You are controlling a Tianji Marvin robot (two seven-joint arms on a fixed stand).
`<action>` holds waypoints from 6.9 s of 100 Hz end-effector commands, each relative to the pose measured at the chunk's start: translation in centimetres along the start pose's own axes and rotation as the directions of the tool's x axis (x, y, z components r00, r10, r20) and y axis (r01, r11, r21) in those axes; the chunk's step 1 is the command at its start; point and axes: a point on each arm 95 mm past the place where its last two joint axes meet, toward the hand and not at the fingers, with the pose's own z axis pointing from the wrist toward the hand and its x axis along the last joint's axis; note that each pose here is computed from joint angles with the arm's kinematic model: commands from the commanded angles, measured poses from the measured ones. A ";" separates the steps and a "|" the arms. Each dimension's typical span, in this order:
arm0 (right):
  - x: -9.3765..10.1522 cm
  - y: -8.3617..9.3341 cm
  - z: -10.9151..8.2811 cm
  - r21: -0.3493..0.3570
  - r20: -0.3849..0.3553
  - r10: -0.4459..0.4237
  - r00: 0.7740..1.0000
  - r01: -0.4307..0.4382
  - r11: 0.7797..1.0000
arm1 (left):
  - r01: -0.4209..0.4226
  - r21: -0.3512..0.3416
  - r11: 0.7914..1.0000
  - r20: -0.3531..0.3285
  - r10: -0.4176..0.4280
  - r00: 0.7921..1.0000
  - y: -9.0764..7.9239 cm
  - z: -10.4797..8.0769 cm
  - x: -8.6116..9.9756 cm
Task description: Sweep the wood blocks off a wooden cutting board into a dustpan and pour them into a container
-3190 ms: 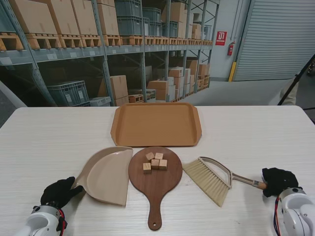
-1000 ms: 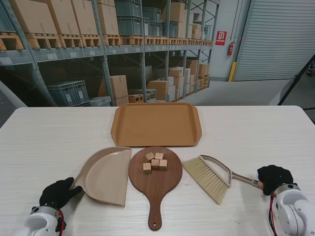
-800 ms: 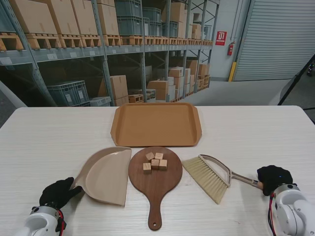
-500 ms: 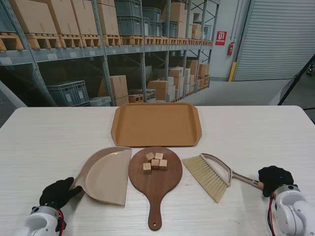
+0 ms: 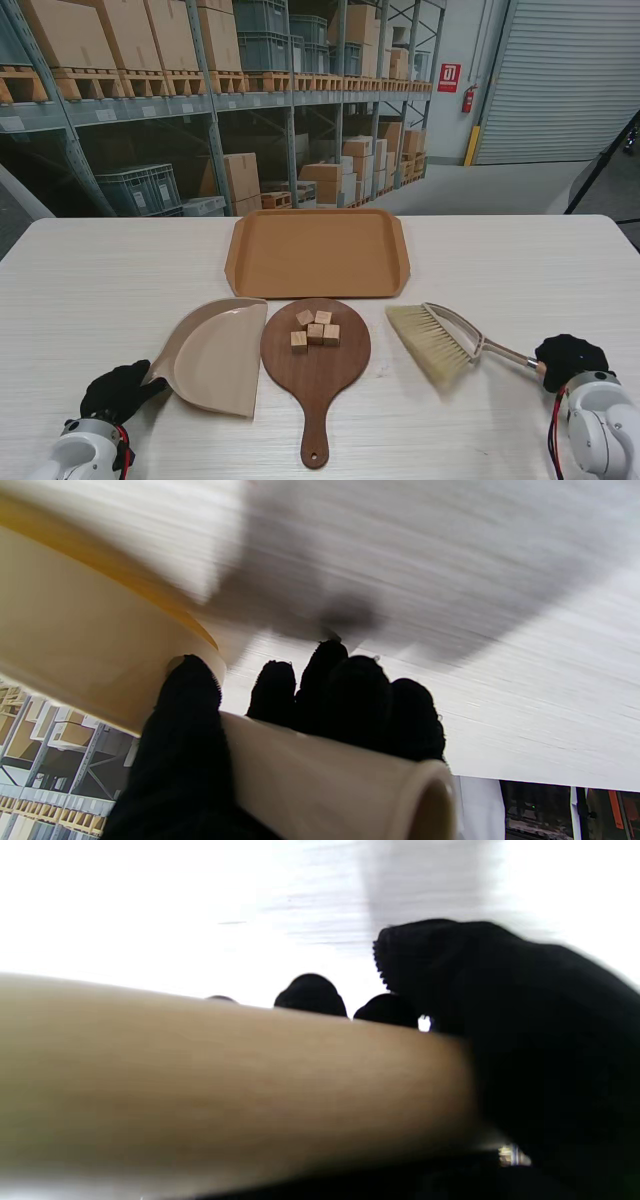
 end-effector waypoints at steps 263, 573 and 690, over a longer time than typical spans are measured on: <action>12.4 3.8 1.5 0.046 0.014 0.462 0.887 -0.462 0.886 | -0.035 -0.041 0.999 -0.032 0.034 0.999 0.6 -0.6 -0.1; 24.9 2.9 -2.2 0.195 -0.369 0.486 0.792 -0.446 0.874 | -0.051 -0.065 0.997 -0.030 0.049 0.998 0.3 -1.3 1.2; 8.9 5.3 2.6 -0.148 0.222 0.489 0.844 -0.466 0.872 | -0.060 -0.068 0.996 -0.027 0.058 0.998 0.1 -1.3 1.1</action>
